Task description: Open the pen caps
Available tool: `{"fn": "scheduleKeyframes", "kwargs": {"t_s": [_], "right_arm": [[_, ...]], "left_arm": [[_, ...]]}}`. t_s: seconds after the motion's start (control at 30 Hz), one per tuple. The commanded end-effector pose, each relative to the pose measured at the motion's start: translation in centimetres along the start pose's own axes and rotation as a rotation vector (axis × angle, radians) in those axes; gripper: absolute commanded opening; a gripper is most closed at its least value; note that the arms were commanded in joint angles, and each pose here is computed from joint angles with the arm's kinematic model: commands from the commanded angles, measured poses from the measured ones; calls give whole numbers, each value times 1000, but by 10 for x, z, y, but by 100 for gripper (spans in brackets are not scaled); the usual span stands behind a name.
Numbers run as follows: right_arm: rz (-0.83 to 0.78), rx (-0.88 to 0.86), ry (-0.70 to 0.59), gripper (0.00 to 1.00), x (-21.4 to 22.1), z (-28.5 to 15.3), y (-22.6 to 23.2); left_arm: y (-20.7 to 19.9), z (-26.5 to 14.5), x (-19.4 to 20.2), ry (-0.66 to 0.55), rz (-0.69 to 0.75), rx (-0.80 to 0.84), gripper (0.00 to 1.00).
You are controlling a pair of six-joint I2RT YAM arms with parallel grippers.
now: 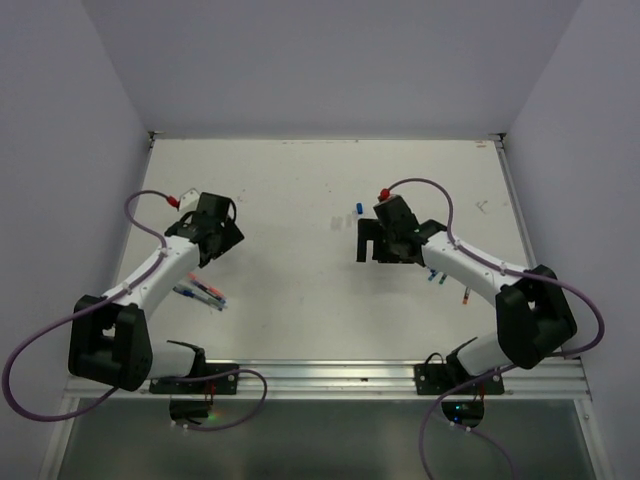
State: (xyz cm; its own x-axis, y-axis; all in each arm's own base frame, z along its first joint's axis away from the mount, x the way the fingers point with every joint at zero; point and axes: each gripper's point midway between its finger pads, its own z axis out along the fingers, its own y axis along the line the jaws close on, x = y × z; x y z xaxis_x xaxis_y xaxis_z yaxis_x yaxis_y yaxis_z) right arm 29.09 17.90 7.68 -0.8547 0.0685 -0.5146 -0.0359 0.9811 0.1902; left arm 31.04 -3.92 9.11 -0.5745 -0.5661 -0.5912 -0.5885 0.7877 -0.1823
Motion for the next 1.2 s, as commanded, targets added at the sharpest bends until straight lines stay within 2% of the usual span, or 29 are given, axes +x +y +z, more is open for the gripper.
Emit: {"fn": "scheduleKeyframes", "kwargs": {"t_s": [0.0, 0.27, 0.53, 1.17], "right_arm": [[-43, -67, -50, 94, -6, -7, 14], [-84, -120, -133, 97, -12, -33, 17], [-98, -130, -126, 99, -8, -32, 17], [-88, -130, -131, 98, -4, -36, 13]], "left_arm": [[19, 1, 3, -9, -61, -66, 79], [44, 6, 21, 1, -127, -150, 73], [62, 6, 31, -3, -115, -196, 72], [75, 22, 53, 38, -103, -234, 72]]}}
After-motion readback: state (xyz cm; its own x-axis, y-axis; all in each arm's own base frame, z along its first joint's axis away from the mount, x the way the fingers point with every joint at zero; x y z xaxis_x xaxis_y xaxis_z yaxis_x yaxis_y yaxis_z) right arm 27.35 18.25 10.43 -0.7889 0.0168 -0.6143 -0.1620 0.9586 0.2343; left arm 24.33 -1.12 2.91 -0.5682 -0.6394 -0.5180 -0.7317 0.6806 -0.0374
